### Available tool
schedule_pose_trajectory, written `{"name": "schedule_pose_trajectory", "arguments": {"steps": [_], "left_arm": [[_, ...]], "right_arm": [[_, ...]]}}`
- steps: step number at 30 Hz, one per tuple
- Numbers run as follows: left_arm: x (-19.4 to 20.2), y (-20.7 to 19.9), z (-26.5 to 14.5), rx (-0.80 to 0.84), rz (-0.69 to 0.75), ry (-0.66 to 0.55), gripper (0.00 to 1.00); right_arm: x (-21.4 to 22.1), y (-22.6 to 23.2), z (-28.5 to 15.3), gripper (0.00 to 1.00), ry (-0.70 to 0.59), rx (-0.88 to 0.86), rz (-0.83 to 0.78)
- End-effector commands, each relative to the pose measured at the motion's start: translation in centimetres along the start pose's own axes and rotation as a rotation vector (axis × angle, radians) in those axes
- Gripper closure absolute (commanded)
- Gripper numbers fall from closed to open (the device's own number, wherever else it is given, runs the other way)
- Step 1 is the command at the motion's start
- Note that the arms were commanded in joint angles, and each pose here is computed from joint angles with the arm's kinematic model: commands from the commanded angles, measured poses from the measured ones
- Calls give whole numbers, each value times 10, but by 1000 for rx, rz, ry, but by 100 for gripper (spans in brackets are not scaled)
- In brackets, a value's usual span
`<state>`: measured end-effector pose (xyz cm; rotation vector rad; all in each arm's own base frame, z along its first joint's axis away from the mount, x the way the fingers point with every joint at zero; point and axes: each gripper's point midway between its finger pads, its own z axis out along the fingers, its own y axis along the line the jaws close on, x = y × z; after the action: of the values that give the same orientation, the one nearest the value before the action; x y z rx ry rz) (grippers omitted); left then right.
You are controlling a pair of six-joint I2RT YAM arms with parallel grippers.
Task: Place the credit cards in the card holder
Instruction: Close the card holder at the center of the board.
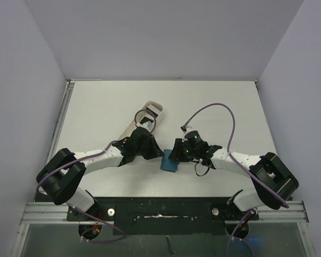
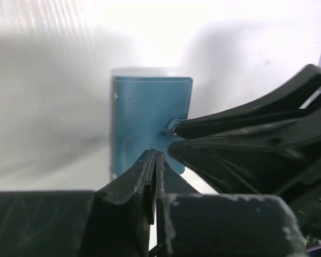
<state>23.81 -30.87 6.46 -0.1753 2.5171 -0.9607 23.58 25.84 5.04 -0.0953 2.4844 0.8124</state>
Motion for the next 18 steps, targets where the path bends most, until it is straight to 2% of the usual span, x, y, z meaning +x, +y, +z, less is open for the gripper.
{"name": "schedule_pose_trajectory", "arguments": {"steps": [1, 14, 18], "left_arm": [[-19, -26, 3, 75, 13, -47, 100], [6, 14, 24, -4, -10, -1, 98], [9, 17, 24, -13, -13, 3, 98]], "right_arm": [[-11, 2, 7, 70, -27, -5, -1], [-8, 14, -3, 70, -18, -65, 6], [-14, 3, -14, 70, -50, 20, 29]]}}
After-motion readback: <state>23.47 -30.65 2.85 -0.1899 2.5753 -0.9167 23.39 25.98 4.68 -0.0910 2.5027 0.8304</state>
